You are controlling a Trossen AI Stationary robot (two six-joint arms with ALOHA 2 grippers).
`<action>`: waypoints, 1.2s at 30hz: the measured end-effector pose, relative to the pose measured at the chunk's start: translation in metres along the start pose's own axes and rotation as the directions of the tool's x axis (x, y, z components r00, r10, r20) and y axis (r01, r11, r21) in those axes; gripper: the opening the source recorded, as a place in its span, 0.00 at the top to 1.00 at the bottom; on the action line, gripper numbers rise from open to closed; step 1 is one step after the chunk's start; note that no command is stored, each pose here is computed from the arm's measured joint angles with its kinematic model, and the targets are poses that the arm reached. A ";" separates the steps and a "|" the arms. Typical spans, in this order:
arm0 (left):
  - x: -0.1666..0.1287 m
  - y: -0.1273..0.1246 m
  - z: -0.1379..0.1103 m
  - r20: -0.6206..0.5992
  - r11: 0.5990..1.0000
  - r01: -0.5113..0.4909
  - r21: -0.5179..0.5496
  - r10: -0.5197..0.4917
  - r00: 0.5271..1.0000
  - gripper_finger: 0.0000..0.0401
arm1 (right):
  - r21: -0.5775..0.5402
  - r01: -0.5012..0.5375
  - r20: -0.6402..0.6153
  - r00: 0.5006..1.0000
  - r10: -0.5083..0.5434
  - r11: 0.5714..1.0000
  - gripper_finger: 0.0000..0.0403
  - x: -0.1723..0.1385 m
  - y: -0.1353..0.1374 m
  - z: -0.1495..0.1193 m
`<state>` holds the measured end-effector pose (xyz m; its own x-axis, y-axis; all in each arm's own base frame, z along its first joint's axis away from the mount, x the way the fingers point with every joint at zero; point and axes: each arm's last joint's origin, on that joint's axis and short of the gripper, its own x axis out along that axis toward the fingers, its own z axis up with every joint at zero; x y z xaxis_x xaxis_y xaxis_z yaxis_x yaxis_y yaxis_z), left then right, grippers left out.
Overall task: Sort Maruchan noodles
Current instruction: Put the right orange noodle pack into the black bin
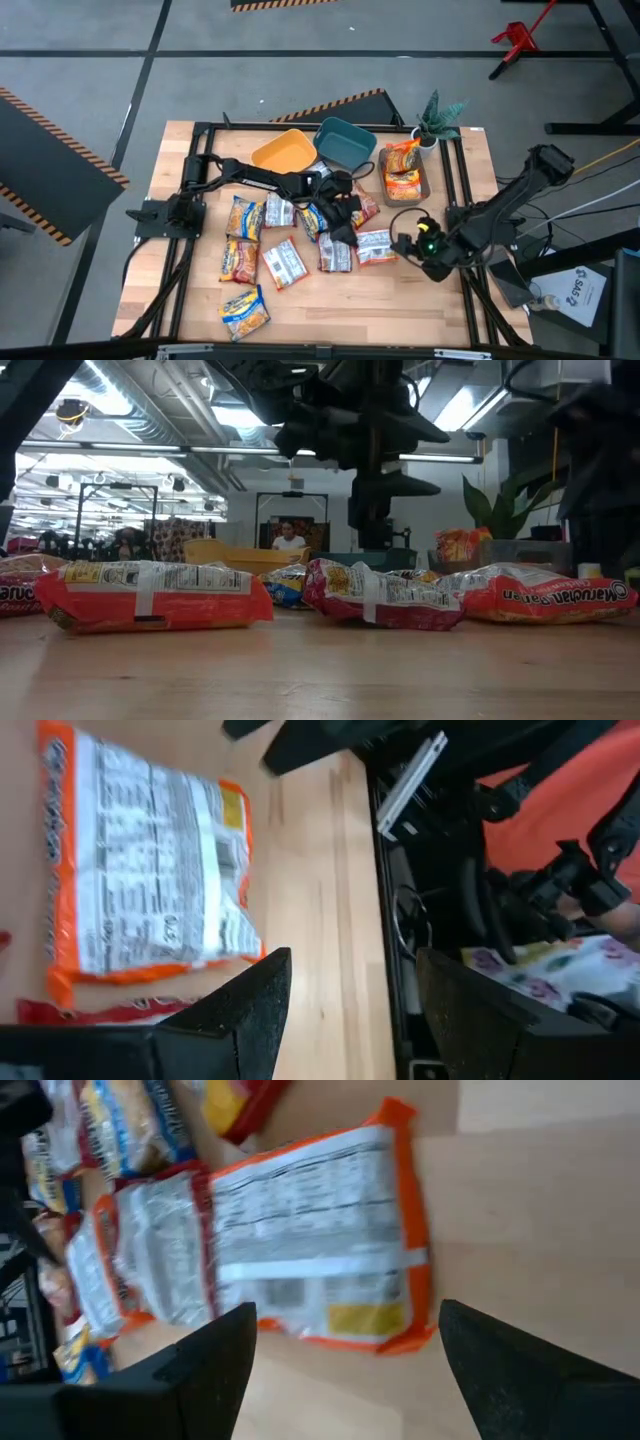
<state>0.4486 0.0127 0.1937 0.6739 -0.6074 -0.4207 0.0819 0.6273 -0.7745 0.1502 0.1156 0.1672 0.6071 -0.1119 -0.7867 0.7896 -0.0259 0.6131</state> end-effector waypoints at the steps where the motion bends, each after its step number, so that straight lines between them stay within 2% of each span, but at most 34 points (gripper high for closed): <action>1: 0.000 0.000 0.000 0.001 1.000 -0.003 0.003 0.003 1.000 0.47 | -0.001 -0.002 0.003 1.000 0.002 1.000 0.25 0.002 -0.003 0.001; 6: 0.004 0.000 -0.003 0.018 0.998 -0.065 0.004 0.065 0.998 0.47 | -0.042 -0.002 0.024 1.000 0.003 0.999 0.25 0.007 -0.010 0.004; 14: 0.035 0.035 -0.025 -0.049 0.984 -0.155 -0.088 0.151 0.987 0.47 | -0.060 0.021 0.061 0.998 -0.018 0.998 0.25 0.013 -0.019 0.007; 21: 0.036 0.037 -0.024 -0.007 0.975 -0.205 -0.081 0.206 0.979 0.47 | -0.037 0.016 0.077 0.997 -0.014 0.999 0.25 0.026 -0.017 0.003; 29: 0.036 0.038 -0.024 -0.004 0.975 -0.211 -0.066 0.211 0.977 0.47 | -0.041 -0.030 0.063 0.997 0.032 0.999 0.25 0.054 -0.004 -0.001; 33: 0.036 0.038 -0.024 -0.009 0.974 -0.215 -0.066 0.214 0.977 0.47 | -0.023 -0.042 0.073 0.996 0.044 0.999 0.25 0.060 0.000 0.002; 36: 0.036 0.039 -0.025 -0.012 0.975 -0.216 -0.053 0.216 0.976 0.47 | -0.052 -0.056 0.076 0.995 0.060 0.997 0.25 0.062 0.004 0.004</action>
<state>0.4578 0.0032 0.1371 0.6671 -0.4634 -0.5833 -0.1044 0.7171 -0.6891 0.1903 0.1042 0.1209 0.6448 -0.1884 -0.7408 0.7579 0.0318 0.6516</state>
